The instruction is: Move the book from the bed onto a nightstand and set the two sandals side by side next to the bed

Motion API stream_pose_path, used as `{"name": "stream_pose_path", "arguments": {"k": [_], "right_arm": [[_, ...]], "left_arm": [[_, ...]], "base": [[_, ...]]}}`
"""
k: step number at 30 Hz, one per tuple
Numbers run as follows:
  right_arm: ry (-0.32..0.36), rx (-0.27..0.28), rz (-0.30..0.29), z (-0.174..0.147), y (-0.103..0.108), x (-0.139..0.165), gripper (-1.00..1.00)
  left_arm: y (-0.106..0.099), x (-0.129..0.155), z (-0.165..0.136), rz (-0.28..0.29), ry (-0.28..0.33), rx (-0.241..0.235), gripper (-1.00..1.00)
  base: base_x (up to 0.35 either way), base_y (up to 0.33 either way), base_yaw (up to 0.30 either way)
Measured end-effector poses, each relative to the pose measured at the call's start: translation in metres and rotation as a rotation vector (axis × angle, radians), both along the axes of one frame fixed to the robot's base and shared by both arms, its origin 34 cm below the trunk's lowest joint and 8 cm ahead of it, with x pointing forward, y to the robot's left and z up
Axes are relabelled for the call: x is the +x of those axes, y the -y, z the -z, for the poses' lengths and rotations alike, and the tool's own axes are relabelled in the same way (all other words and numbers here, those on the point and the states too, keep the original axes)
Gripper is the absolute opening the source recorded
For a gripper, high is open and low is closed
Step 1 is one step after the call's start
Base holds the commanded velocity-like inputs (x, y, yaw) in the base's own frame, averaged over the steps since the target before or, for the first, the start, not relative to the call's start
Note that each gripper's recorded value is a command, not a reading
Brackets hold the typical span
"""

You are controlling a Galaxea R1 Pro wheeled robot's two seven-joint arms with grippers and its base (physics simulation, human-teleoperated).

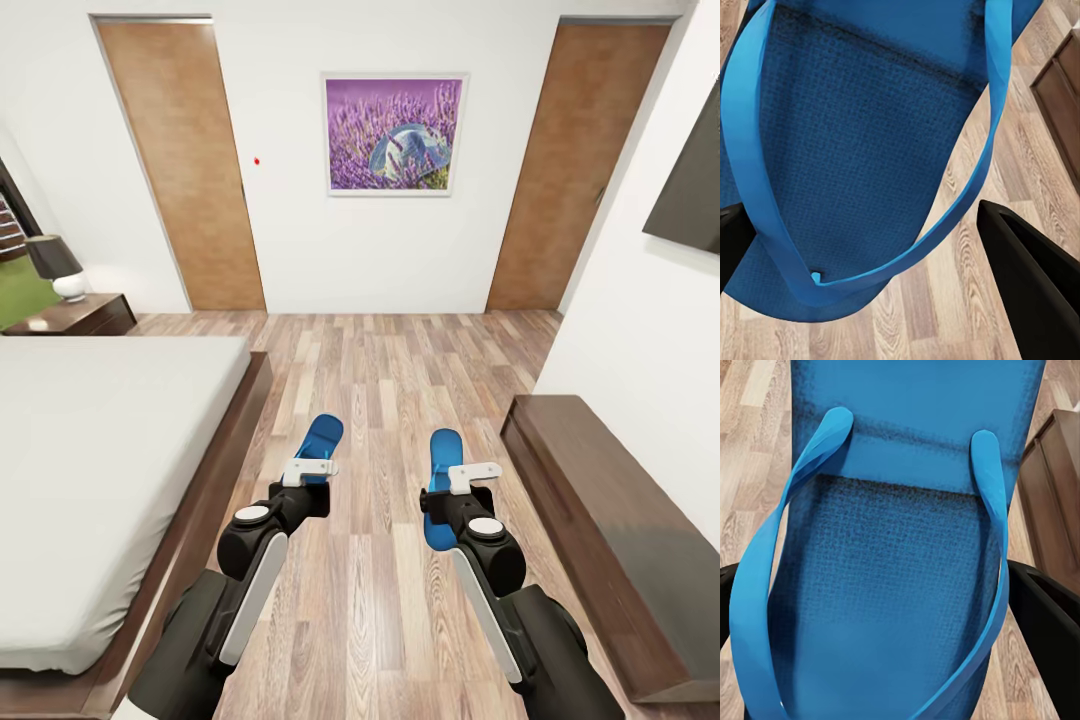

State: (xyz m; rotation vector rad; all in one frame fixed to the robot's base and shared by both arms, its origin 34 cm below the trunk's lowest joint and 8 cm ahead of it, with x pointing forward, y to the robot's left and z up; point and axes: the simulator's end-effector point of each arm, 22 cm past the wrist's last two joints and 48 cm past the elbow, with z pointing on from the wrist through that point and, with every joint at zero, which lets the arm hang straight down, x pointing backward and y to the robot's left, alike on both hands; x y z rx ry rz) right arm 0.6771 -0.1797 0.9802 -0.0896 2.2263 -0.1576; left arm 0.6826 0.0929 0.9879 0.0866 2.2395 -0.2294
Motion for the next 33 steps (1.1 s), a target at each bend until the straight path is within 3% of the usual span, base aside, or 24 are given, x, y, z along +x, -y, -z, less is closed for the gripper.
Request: {"name": "stream_pose_path", "arguments": {"k": [12,33], "right_arm": [[0.018,0.000,0.000,-0.011,0.000,0.000,-1.00],[0.004,-0.012,0.001,-0.009,0.002,-0.002,-1.00]], "left_arm": [[0.001,0.000,-0.011,0.002,0.020,-0.001,-1.00],[0.003,-0.001,-0.012,0.006,0.019,-0.002,-1.00]], "base": [[0.021,0.000,0.000],[0.315,0.000,0.000]]}}
